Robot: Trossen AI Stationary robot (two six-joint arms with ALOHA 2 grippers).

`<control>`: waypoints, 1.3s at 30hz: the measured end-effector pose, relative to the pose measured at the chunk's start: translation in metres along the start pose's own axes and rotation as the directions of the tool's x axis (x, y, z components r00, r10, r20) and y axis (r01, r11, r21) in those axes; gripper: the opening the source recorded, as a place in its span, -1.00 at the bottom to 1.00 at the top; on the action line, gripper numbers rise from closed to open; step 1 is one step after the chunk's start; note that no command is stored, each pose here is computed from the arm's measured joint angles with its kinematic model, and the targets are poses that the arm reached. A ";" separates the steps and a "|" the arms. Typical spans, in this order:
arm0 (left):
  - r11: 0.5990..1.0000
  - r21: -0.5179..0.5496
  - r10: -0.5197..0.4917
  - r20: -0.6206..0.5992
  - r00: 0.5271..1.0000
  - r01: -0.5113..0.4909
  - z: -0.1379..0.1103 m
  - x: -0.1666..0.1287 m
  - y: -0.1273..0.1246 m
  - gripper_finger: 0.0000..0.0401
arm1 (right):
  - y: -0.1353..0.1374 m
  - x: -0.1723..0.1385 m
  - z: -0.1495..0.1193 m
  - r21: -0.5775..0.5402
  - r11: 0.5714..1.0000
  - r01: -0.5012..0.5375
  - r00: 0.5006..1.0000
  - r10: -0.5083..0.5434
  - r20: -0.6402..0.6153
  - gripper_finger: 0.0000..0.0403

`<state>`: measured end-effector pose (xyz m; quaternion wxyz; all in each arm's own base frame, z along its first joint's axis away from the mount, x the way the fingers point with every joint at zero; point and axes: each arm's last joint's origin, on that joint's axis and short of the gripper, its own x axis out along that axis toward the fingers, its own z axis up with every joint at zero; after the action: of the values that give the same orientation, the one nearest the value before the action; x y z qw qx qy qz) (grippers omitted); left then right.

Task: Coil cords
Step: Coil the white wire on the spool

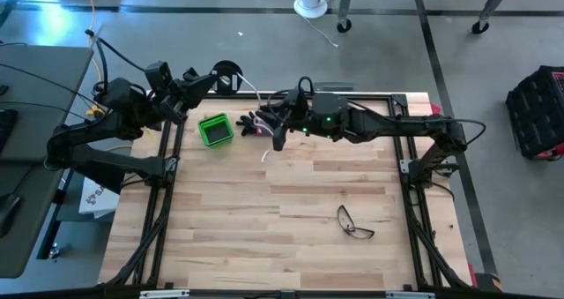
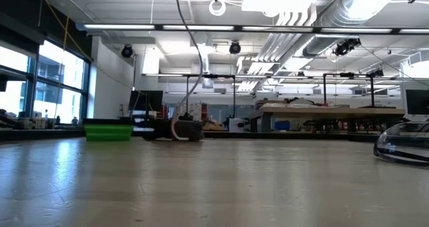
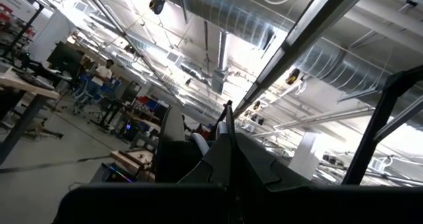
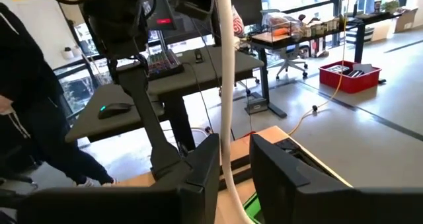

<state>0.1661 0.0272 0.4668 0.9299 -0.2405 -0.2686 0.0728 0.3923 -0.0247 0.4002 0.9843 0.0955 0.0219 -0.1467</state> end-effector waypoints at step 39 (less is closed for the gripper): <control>0.999 -0.013 0.044 0.002 0.999 -0.044 -0.001 0.000 0.002 -1.00 | 0.001 0.000 0.000 -0.045 0.998 -0.043 0.999 0.042 -0.011 -0.94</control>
<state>0.1667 0.0284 0.4650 0.9262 -0.2523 -0.2648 0.0917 0.3927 -0.0235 0.4000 0.9890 0.0745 0.0279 -0.1248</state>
